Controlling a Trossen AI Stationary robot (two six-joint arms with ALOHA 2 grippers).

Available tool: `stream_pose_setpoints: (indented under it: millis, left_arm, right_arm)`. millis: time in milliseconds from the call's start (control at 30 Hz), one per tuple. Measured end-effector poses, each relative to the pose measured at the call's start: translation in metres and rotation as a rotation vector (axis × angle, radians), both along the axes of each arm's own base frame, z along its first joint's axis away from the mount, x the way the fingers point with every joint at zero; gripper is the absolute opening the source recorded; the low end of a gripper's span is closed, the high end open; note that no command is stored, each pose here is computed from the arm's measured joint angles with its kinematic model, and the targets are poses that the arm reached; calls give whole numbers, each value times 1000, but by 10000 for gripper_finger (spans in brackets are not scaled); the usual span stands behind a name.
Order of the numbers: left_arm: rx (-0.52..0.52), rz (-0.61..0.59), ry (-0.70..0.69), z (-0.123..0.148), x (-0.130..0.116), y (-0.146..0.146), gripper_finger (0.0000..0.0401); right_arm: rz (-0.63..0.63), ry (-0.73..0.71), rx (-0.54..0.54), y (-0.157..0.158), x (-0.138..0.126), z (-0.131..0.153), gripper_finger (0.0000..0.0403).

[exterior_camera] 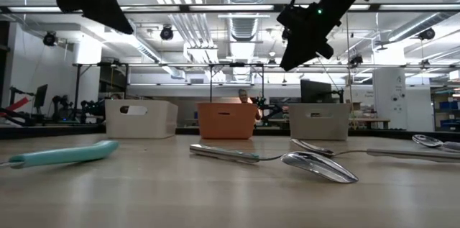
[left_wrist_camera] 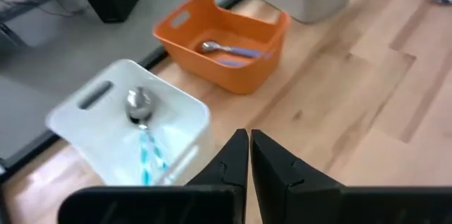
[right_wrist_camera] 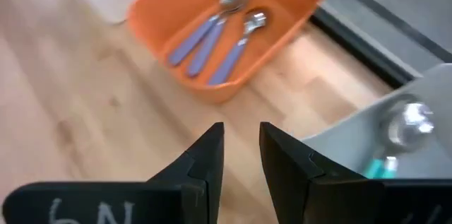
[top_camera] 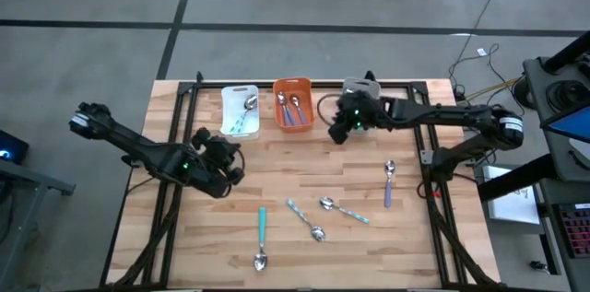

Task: Sort silverware by color (type)
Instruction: Put the blue patterned spoon into the white bin

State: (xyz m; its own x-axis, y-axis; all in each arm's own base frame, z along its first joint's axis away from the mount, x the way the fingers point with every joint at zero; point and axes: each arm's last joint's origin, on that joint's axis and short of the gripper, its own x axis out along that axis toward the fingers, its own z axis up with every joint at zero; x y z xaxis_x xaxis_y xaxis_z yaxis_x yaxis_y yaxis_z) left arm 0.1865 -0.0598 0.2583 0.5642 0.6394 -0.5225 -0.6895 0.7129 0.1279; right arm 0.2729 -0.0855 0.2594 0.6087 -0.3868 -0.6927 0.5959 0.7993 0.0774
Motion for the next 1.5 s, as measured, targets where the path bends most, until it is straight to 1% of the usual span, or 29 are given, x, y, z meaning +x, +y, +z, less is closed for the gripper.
stream_pose_setpoints:
  millis: [133,300,400,633,733,833,933,1000,1100,1167,1200,1333,1433,1500]
  left_arm:
    - [-16,-9,20,-9,11,-6,0]
    - [-16,13,35,-18,17,-7,0]
    - [2,22,37,-20,20,-8,0]
    - [33,15,55,-20,21,-5,0]
    - [75,22,65,-18,21,-2,0]
    - [117,29,83,-17,22,3,0]
    - [144,43,105,-16,23,10,0]
    - [166,40,137,-16,24,14,0]
    - [227,33,201,-15,25,21,0]
    - [289,52,235,-13,25,27,0]
    - [330,78,242,-12,25,31,0]
    - [477,192,255,-8,25,43,0]
    - [522,232,278,-7,25,49,0]
    - [528,242,295,-7,25,52,0]
  right_arm:
    - [48,11,35,15,8,-6,86]
    - [140,-4,132,20,11,-9,103]
    - [146,-18,132,20,12,-4,114]
    - [137,-81,121,16,28,16,125]
    - [140,-94,114,13,42,22,121]
    - [166,-94,84,10,56,30,114]
    - [186,-77,55,3,65,49,106]
    - [177,-41,63,-1,66,64,100]
    - [185,39,79,-3,64,82,94]
    - [215,91,122,0,63,88,91]
    - [232,119,163,2,63,88,90]
    - [248,230,382,7,61,79,89]
    - [267,346,525,20,58,64,95]
    - [273,419,568,33,57,53,102]
